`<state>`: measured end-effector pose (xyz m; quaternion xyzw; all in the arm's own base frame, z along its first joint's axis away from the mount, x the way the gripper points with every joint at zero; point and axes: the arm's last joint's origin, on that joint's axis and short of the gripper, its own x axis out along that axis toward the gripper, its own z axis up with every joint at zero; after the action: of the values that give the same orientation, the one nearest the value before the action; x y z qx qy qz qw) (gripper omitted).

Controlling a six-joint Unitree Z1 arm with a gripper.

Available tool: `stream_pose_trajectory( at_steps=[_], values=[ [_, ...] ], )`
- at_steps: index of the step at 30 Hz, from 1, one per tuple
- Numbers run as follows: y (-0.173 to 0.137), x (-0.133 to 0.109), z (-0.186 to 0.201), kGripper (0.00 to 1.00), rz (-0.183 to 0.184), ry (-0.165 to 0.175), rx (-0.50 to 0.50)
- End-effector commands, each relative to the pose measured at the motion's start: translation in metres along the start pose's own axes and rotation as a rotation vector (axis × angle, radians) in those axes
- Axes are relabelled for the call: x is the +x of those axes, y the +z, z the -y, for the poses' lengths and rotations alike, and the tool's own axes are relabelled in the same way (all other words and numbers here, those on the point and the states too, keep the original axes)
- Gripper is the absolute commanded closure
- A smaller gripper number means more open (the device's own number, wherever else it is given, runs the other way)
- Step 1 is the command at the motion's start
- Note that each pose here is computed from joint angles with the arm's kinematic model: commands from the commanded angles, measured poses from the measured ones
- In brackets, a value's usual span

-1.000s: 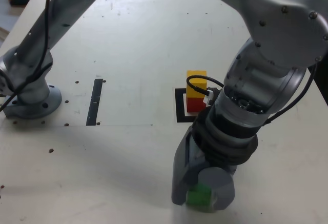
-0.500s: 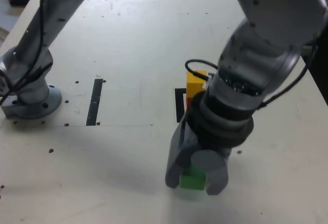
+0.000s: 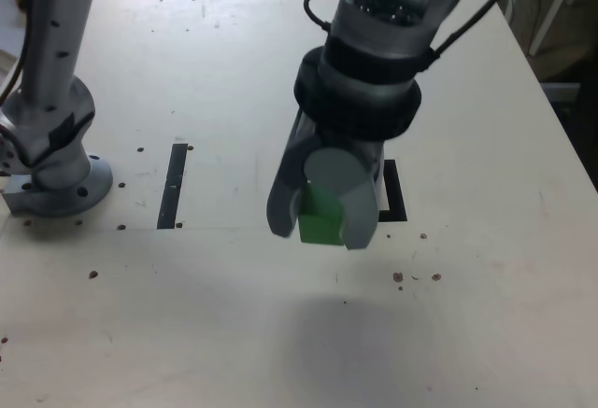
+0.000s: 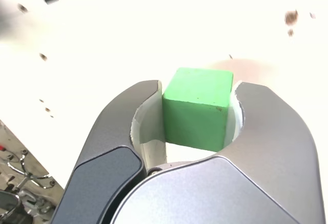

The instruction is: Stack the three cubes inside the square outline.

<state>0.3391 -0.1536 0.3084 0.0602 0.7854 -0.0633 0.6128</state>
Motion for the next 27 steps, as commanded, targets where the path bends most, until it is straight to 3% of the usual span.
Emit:
stream_pose_trajectory(
  at_steps=[1, 16, 27],
  values=[
    [-0.01, -0.008, -0.019, 0.75, 0.004, -0.007, -0.011],
    [-0.019, -0.016, -0.119, 0.75, 0.021, -0.048, -0.068],
    [-0.005, -0.007, -0.148, 0.74, 0.0, -0.033, -0.063]
  ],
)
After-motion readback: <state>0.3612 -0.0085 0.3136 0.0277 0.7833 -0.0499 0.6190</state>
